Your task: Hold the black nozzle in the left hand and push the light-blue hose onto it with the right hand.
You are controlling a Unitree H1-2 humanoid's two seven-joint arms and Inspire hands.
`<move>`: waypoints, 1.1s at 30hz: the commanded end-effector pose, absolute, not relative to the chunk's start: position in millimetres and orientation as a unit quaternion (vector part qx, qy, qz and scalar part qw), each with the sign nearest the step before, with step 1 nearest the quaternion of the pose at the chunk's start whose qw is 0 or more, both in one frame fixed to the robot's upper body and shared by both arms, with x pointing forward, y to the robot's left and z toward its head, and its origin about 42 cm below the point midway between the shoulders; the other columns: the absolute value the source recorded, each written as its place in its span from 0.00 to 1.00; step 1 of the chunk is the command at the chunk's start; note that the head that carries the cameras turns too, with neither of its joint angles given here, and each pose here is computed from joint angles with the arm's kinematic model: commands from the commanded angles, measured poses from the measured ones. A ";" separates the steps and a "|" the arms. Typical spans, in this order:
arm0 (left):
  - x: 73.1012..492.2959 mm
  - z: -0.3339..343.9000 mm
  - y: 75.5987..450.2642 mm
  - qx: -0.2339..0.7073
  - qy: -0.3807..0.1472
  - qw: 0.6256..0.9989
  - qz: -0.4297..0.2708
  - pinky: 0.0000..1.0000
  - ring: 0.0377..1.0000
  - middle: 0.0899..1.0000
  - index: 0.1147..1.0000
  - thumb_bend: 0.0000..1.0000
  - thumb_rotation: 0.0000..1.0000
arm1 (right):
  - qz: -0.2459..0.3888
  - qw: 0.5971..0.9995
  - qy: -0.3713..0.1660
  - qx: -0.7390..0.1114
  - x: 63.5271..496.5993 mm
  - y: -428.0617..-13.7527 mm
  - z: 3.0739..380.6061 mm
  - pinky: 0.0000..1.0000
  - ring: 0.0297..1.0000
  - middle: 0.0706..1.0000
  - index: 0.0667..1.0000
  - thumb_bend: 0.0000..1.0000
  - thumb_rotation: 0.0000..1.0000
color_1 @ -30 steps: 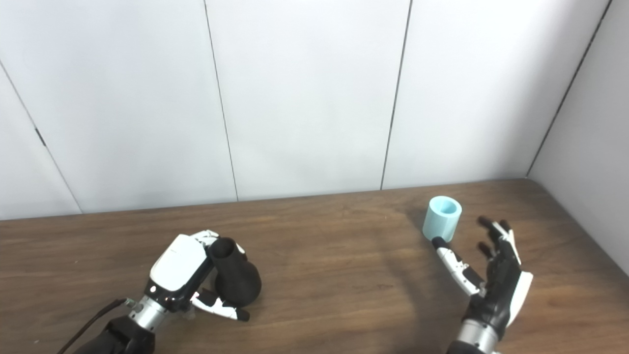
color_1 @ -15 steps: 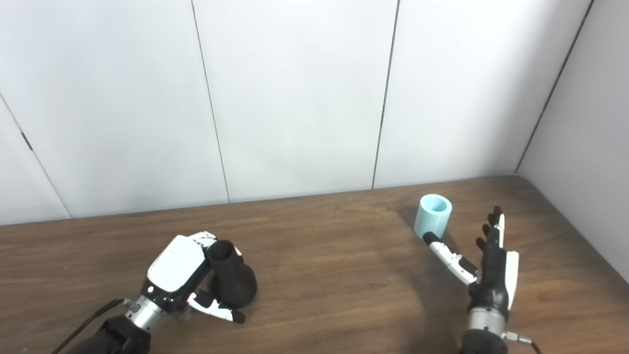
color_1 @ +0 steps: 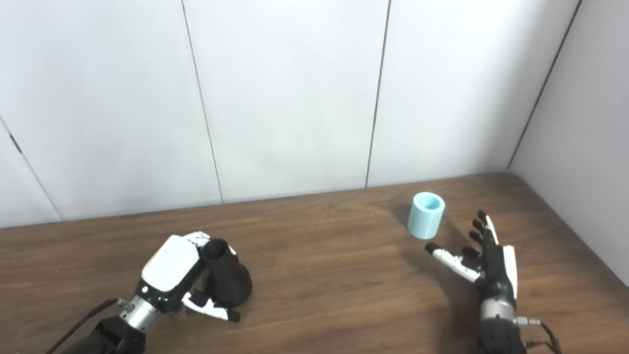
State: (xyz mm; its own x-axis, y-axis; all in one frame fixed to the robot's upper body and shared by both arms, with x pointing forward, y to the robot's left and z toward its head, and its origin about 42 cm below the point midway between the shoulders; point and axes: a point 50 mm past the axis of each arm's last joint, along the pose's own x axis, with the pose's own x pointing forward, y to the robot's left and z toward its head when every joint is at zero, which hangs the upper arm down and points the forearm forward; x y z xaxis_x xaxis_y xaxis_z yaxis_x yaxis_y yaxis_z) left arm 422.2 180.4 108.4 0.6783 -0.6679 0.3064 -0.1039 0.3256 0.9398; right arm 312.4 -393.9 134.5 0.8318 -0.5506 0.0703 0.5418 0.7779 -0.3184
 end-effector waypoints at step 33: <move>339.8 20.3 184.5 0.512 -0.267 0.778 -0.248 0.64 0.42 0.40 0.45 0.50 0.00 | -0.249 0.947 -0.048 -0.199 377.6 -410.7 166.6 0.72 0.79 0.83 0.84 0.90 0.27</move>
